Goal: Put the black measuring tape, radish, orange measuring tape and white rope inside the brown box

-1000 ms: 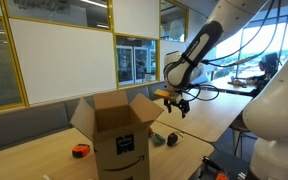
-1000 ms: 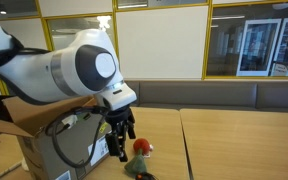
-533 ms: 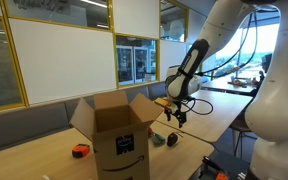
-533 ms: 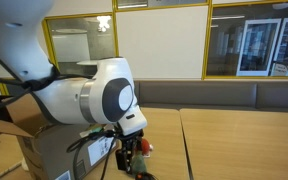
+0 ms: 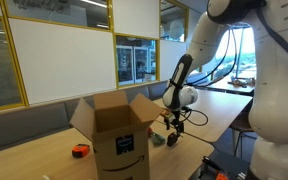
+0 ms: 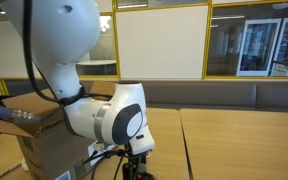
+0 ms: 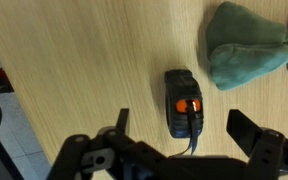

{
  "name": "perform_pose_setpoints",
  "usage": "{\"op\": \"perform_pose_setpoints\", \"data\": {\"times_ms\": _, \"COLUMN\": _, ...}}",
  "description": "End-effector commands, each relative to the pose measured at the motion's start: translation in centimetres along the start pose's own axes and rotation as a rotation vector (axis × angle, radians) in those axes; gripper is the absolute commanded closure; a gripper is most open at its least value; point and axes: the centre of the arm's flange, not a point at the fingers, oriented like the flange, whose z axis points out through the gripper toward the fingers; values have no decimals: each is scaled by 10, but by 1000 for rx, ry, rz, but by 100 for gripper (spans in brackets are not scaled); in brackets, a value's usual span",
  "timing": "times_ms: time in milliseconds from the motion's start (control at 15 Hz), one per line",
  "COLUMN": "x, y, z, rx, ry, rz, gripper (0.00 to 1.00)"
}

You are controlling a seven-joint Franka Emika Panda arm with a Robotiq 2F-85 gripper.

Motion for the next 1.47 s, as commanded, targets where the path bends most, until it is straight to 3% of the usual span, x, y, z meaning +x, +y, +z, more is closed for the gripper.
{"op": "perform_pose_setpoints", "data": {"times_ms": 0, "x": 9, "y": -20, "z": 18, "rx": 10, "ry": -29, "rz": -7, "gripper": 0}}
{"op": "perform_pose_setpoints", "data": {"times_ms": 467, "x": 26, "y": -21, "z": 36, "rx": -8, "ry": -103, "rz": -37, "gripper": 0}}
{"op": "perform_pose_setpoints", "data": {"times_ms": 600, "x": 27, "y": -17, "z": 39, "rx": 8, "ry": -136, "rz": -133, "gripper": 25}}
{"op": "perform_pose_setpoints", "data": {"times_ms": 1133, "x": 32, "y": -12, "z": 42, "rx": 24, "ry": -172, "rz": -274, "gripper": 87}}
{"op": "perform_pose_setpoints", "data": {"times_ms": 1400, "x": 35, "y": -8, "z": 32, "rx": 43, "ry": -172, "rz": -309, "gripper": 86}}
